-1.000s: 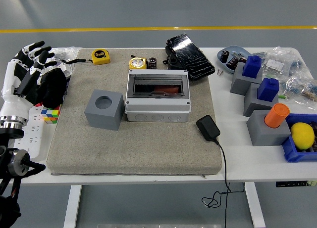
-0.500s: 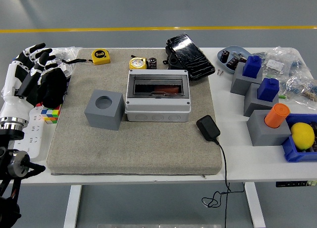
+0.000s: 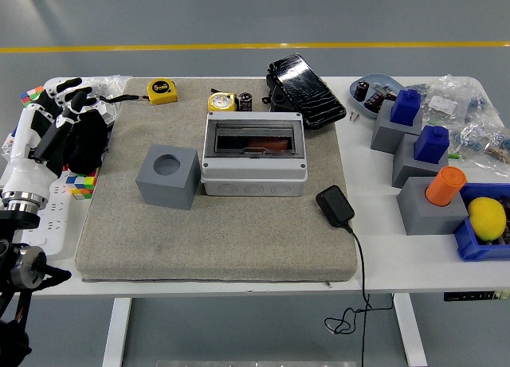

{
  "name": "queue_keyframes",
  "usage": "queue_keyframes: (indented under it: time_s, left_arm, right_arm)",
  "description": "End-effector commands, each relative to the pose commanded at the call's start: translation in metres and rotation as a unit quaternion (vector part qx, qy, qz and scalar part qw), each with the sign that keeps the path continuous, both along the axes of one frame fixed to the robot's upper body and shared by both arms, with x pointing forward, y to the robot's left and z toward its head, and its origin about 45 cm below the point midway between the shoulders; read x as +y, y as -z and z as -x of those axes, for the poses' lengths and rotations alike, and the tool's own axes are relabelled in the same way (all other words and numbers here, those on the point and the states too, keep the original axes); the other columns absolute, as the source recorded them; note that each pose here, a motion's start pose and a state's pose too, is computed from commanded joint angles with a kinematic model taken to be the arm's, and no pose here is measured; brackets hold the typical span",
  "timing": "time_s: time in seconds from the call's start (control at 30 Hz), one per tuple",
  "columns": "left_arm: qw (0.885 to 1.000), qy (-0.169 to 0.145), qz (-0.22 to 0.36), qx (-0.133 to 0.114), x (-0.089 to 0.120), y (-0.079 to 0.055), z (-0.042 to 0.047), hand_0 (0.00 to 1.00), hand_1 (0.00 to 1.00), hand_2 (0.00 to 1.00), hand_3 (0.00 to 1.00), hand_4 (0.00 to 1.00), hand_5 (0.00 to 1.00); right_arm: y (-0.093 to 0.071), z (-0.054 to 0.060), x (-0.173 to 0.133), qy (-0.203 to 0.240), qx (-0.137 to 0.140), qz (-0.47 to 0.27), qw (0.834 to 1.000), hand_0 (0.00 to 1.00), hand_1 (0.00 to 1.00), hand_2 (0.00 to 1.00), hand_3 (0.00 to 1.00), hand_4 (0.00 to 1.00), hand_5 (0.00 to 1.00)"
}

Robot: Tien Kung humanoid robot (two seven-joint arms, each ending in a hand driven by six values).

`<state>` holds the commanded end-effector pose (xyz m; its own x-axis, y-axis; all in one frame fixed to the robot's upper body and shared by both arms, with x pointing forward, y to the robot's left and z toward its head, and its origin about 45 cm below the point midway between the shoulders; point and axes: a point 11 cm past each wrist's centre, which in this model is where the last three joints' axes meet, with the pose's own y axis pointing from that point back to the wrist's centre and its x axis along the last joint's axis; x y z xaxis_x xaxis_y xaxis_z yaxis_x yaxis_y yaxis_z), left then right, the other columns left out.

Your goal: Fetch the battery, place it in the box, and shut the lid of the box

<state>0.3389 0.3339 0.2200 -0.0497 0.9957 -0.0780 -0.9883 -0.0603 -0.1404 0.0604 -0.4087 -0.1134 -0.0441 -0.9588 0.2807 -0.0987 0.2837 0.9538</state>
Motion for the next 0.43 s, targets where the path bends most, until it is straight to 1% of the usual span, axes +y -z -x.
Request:
queue_keyframes:
  time_s: [0.17,0.27,0.3,0.43]
  left_arm:
    - [1.000,0.000,-0.004,0.004,0.001,0.002,0.0017,0.503,0.634,0.660,0.669,0.998,0.480]
    - [1.000,0.000,-0.007,0.006,0.002,0.002,0.0027,0.500,0.632,0.658,0.668,0.998,0.482]
    - [1.000,0.000,-0.008,0.006,0.003,0.002,0.0028,0.500,0.632,0.658,0.668,0.998,0.482]
    - [1.000,0.002,-0.013,0.001,0.004,-0.002,-0.0012,0.500,0.632,0.658,0.668,0.998,0.482]
  right_arm:
    - [0.002,0.004,0.004,0.001,0.006,-0.004,1.000,0.651,0.644,0.679,0.595,0.998,0.586]
    - [0.002,0.005,0.006,0.001,0.006,-0.005,1.000,0.651,0.644,0.679,0.595,0.998,0.588]
    - [0.002,0.004,0.006,0.001,0.005,-0.005,1.000,0.651,0.644,0.679,0.595,0.998,0.588]
    - [0.001,-0.007,0.008,-0.005,-0.002,-0.007,1.000,0.651,0.644,0.679,0.595,0.998,0.588]
